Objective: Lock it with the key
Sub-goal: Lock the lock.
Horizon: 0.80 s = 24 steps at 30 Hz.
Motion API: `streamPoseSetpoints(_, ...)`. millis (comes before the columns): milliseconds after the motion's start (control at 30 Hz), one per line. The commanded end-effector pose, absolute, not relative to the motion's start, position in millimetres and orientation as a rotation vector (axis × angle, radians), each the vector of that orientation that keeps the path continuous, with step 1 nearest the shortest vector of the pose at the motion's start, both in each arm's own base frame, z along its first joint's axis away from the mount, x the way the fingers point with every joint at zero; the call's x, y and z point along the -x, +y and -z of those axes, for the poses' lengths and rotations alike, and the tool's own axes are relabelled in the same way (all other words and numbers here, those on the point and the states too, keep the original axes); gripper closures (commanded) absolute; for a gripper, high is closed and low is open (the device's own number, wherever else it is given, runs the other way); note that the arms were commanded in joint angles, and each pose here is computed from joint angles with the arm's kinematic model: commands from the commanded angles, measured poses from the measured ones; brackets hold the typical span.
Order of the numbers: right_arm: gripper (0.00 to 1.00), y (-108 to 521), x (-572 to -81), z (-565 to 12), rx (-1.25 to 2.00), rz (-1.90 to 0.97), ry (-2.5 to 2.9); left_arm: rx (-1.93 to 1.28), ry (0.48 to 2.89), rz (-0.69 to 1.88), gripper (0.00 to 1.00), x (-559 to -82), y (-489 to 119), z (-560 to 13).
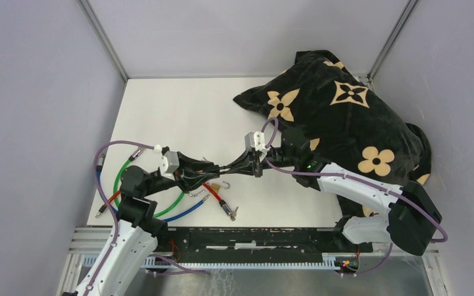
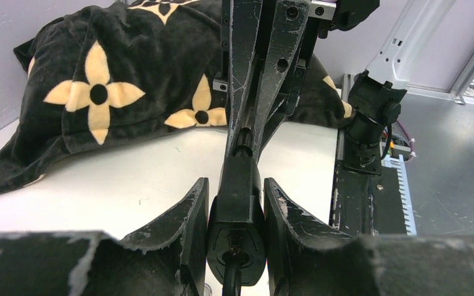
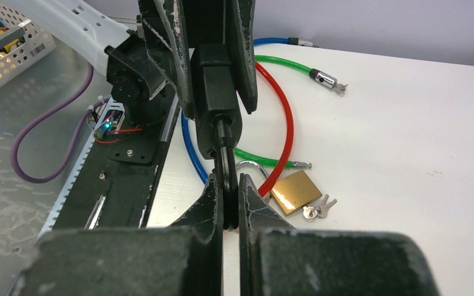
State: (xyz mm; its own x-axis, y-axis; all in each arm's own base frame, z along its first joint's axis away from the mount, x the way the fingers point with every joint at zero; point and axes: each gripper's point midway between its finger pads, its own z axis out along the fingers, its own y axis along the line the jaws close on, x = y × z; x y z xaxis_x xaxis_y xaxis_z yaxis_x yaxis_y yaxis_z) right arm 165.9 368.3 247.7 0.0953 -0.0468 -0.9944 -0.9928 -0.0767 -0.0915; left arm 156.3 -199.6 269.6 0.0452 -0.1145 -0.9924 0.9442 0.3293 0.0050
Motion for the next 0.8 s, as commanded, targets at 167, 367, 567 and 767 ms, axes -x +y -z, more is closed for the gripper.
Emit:
streamPoseSetpoints(167, 1.0, 363.2, -140.2, -304.4, 1.223, -1.305, 0.951, -0.828, 1.143, 0.982, 0.83, -158.0, -196.8, -300.0)
streamPoseSetpoints(367, 1.0, 353.0, -142.1, -324.2, 1.104, -1.299, 0.921, -0.803, 1.156, 1.012, 0.54, -156.2, -196.8, -299.6)
streamPoseSetpoints(567, 1.0, 344.4, -141.6, -334.3, 1.044, -1.297, 0.896, -0.769, 1.149, 1.001, 0.22, -157.6, -193.2, -308.0)
streamPoseSetpoints(767, 1.0, 331.7, -139.8, -348.3, 0.959, -1.333, 0.849, -0.701, 1.162, 1.025, 0.1, -157.8, -187.7, -313.7)
